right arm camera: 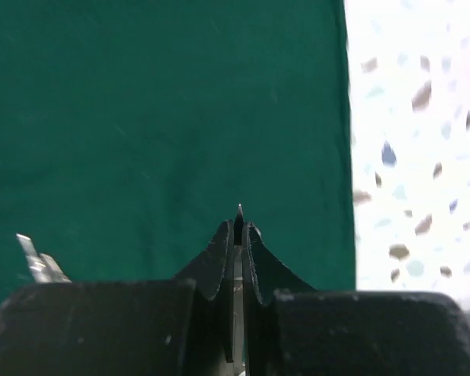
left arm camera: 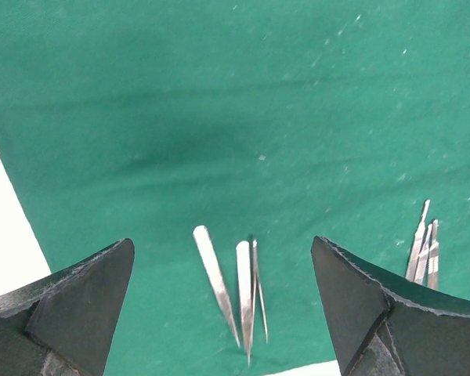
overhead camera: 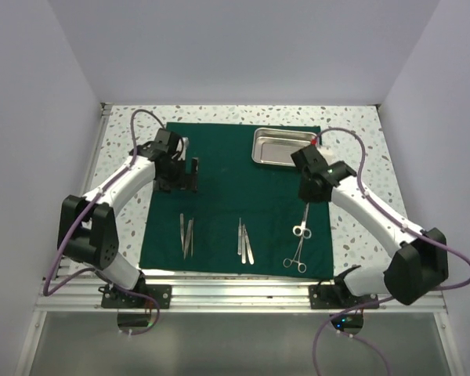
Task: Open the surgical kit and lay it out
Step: Place the medical item in the surgical kit.
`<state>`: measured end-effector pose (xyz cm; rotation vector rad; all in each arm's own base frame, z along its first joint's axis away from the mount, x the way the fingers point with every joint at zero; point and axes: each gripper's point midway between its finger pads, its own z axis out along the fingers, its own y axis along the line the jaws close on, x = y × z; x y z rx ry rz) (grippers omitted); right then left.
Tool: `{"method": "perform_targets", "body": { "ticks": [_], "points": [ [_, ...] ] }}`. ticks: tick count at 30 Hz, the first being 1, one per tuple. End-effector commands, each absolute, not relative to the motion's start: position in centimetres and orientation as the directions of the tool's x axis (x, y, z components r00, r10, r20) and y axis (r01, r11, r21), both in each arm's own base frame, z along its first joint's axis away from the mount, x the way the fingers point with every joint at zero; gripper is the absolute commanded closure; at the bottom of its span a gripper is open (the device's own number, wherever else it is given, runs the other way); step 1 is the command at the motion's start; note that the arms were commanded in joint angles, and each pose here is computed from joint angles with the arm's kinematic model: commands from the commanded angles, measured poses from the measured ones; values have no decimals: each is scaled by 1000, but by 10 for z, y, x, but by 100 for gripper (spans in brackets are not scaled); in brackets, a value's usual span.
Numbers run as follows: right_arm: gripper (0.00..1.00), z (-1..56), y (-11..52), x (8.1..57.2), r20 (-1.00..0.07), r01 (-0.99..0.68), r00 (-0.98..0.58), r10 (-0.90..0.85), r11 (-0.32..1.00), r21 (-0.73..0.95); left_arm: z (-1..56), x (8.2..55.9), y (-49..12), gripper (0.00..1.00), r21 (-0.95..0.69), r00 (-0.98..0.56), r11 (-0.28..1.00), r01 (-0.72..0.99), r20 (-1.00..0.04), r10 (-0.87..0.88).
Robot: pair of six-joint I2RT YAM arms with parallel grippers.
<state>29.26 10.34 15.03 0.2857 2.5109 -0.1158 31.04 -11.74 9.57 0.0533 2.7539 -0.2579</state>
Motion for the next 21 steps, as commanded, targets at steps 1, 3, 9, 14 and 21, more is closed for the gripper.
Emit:
{"method": "perform_targets", "body": {
  "ticks": [1, 3, 9, 14, 21],
  "points": [
    [100, 117, 96, 249, -485, 268, -844, 228, 963, -13, 107, 337, -133, 0, -234, -904, 966, 105, -427, -5],
    [100, 103, 95, 236, -473, 265, -850, 234, 964, 3, 105, 340, -137, 1, -245, -909, 964, 107, -418, -5],
    [100, 60, 101, 223, -422, 277, -868, 262, 960, 25, 102, 339, -145, 1, -268, -919, 957, 114, -393, -1],
    [70, 32, 102, 206, -364, 257, -901, 235, 966, -14, 105, 334, -144, 1, -260, -918, 958, 122, -396, 10],
    [1, 133, 100, 269, -580, 202, -802, 139, 978, -45, 109, 327, -137, 1, -237, -907, 964, 117, -421, 7]
  ]
}}
